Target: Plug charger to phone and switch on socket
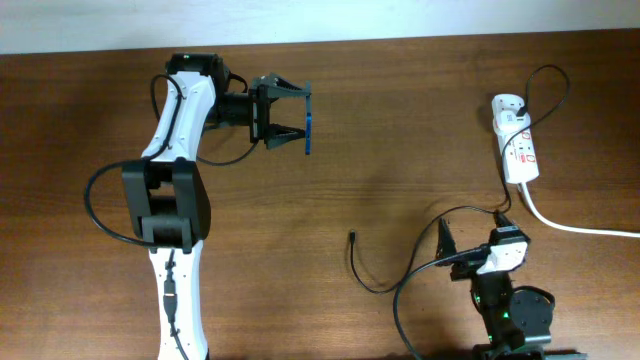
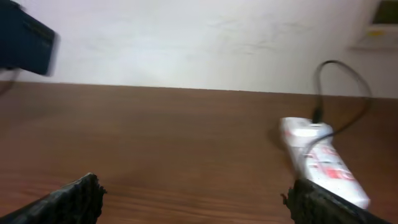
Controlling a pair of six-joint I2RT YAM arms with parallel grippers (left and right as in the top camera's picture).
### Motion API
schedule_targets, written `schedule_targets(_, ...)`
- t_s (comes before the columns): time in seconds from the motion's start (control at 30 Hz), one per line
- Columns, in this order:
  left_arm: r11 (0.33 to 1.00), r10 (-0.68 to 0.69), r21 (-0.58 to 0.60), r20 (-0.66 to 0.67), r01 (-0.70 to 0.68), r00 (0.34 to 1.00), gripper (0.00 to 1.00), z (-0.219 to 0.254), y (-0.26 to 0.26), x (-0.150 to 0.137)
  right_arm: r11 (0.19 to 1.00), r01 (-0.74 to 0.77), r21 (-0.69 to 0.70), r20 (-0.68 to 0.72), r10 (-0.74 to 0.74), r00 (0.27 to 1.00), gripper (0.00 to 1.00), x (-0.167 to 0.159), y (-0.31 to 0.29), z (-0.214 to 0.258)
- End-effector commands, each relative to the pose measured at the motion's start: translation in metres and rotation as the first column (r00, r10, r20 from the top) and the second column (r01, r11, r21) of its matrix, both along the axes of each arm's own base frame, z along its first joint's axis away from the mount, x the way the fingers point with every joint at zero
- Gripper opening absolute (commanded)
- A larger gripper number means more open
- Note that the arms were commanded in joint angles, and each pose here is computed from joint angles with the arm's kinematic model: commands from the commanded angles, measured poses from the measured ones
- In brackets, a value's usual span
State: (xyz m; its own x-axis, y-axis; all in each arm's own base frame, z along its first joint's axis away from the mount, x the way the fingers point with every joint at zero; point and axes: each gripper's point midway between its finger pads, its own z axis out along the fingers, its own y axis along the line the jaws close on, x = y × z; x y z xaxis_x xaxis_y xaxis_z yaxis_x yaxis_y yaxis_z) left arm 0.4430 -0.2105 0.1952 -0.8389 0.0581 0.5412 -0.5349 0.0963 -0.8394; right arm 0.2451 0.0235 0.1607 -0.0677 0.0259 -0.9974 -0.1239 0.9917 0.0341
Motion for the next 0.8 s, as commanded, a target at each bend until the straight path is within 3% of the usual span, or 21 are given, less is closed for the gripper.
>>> schedule_targets(0.0,0.998,0.024,-0.052,0.012,-0.023,1.000,0.71,0.011,0.003,0.007,0.939,-0.229,0.259,-0.002,0.237,0.971,0.98,-0.011,0.042,0.007)
schedule_targets(0.03,0.998,0.024,-0.053,0.012,-0.023,1.000,0.70,0.011,0.003,0.007,0.868,-0.311,0.387,-0.013,0.342,0.940,0.98,-0.019,0.060,0.008)
schedule_targets(0.07,0.998,0.024,-0.053,0.012,-0.023,1.000,0.70,0.011,0.003,0.007,0.838,-0.335,0.431,-0.023,0.381,0.924,0.98,-0.022,0.066,0.008)
schedule_targets(0.13,0.998,0.025,-0.054,0.012,-0.024,1.000,0.70,0.012,0.003,0.007,0.764,-0.356,0.538,0.087,0.369,0.925,0.98,-0.022,0.064,0.040)
schedule_targets(0.2,0.998,0.024,-0.054,0.011,-0.024,1.000,0.70,0.012,0.003,0.007,0.749,-0.456,0.480,0.279,0.363,0.889,0.98,-0.033,0.063,0.089)
schedule_targets(0.27,0.998,0.024,-0.054,0.011,-0.024,1.000,0.70,0.012,0.003,0.007,0.764,-0.439,0.473,0.335,0.305,0.892,0.98,-0.037,0.053,0.120)
schedule_targets(0.33,0.998,0.025,-0.054,0.011,-0.024,1.000,0.70,0.012,0.003,0.007,0.800,-0.385,0.461,0.259,0.293,0.920,0.98,-0.036,0.051,0.145)
schedule_targets(0.43,0.998,0.024,-0.054,0.010,-0.024,1.000,0.70,0.012,0.003,0.007,0.889,-0.234,0.393,-0.098,0.293,0.951,0.98,-0.014,0.052,0.162)
schedule_targets(0.47,0.998,0.024,-0.054,0.011,-0.024,1.000,0.70,0.012,0.003,0.007,0.897,-0.237,0.374,-0.220,0.334,0.917,0.98,-0.005,0.059,0.164)
schedule_targets(0.53,0.998,0.024,-0.054,0.011,-0.024,1.000,0.70,0.012,0.003,0.007,0.707,-0.494,0.506,-0.236,0.664,0.709,0.98,0.005,0.112,0.196)
schedule_targets(0.57,0.998,0.024,-0.054,0.011,-0.024,1.000,0.70,0.012,0.003,0.007,0.643,-0.559,0.524,-0.208,0.733,0.648,0.99,0.010,0.123,0.202)
schedule_targets(0.6,0.998,0.024,-0.054,0.010,-0.024,1.000,0.70,0.012,0.003,0.007,0.624,-0.535,0.569,-0.251,0.752,0.609,0.79,0.026,0.135,0.192)
schedule_targets(0.63,0.998,0.024,-0.054,0.011,-0.024,1.000,0.70,0.012,0.003,0.007,0.726,-0.424,0.541,-0.364,0.657,0.661,0.83,0.044,0.137,0.170)
schedule_targets(0.7,0.998,0.025,-0.054,0.011,-0.024,1.000,0.69,0.012,0.003,0.007,0.925,-0.169,0.340,-0.607,0.353,0.712,0.87,0.063,0.142,0.139)
schedule_targets(0.77,0.998,0.024,-0.054,0.011,-0.024,1.000,0.69,0.012,0.003,0.007,0.989,-0.121,0.090,-0.727,0.148,0.670,0.93,0.071,0.162,0.142)
